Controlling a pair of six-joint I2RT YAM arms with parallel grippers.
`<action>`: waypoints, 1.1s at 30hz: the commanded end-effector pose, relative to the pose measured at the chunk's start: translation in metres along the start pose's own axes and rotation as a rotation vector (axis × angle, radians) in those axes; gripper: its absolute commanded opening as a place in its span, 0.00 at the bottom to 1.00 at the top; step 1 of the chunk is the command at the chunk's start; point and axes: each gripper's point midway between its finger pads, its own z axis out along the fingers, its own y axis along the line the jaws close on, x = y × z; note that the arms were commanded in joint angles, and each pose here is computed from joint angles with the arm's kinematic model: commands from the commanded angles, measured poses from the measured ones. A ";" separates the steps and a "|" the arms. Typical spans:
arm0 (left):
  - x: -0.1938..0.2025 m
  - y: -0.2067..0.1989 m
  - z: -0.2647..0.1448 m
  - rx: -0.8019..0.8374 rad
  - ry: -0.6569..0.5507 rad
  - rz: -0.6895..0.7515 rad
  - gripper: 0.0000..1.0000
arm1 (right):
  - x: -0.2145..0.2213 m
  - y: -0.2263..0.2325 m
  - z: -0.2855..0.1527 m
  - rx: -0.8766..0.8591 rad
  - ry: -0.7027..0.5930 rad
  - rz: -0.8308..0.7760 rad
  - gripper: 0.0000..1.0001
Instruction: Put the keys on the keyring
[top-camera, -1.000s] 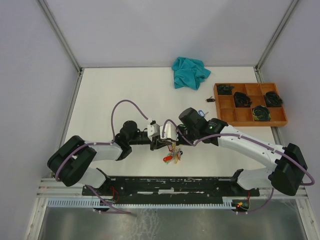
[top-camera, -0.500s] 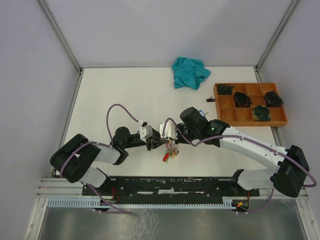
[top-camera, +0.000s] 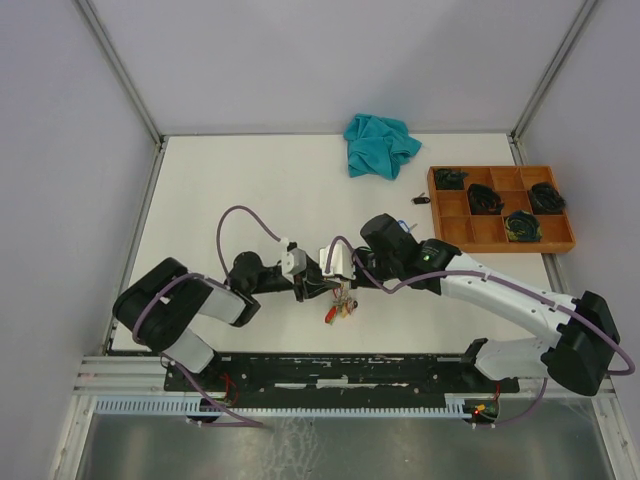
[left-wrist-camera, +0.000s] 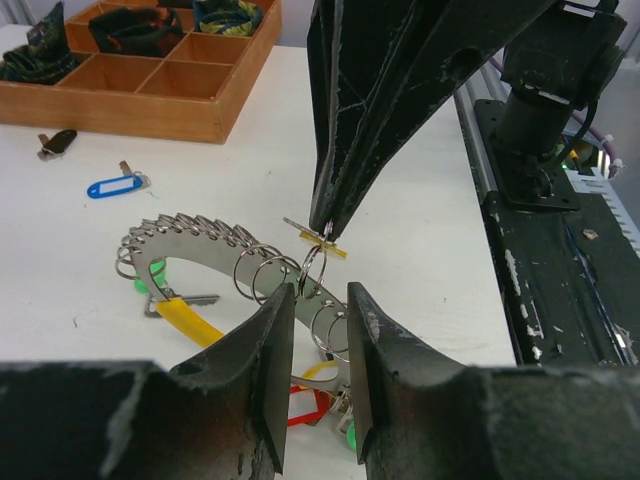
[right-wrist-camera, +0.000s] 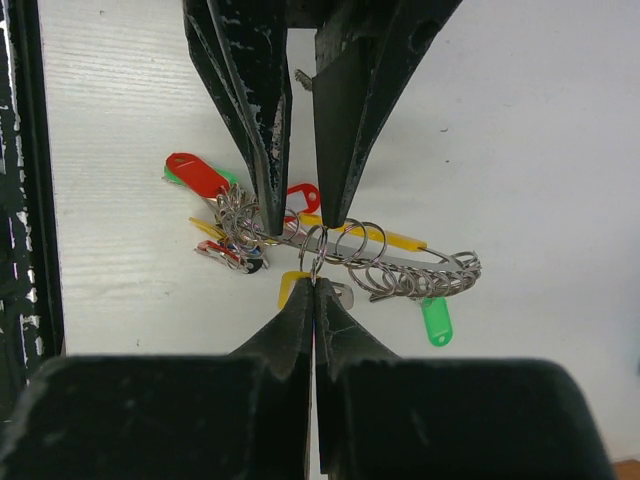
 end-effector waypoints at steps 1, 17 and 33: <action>-0.022 0.002 0.008 0.029 -0.080 0.024 0.34 | -0.027 -0.008 -0.009 0.036 -0.107 -0.034 0.01; -0.019 -0.001 0.014 0.079 -0.074 -0.021 0.27 | -0.031 -0.005 -0.009 0.006 -0.115 -0.034 0.01; -0.019 -0.004 0.013 0.094 -0.071 -0.041 0.03 | -0.014 -0.006 -0.014 0.051 -0.048 -0.007 0.01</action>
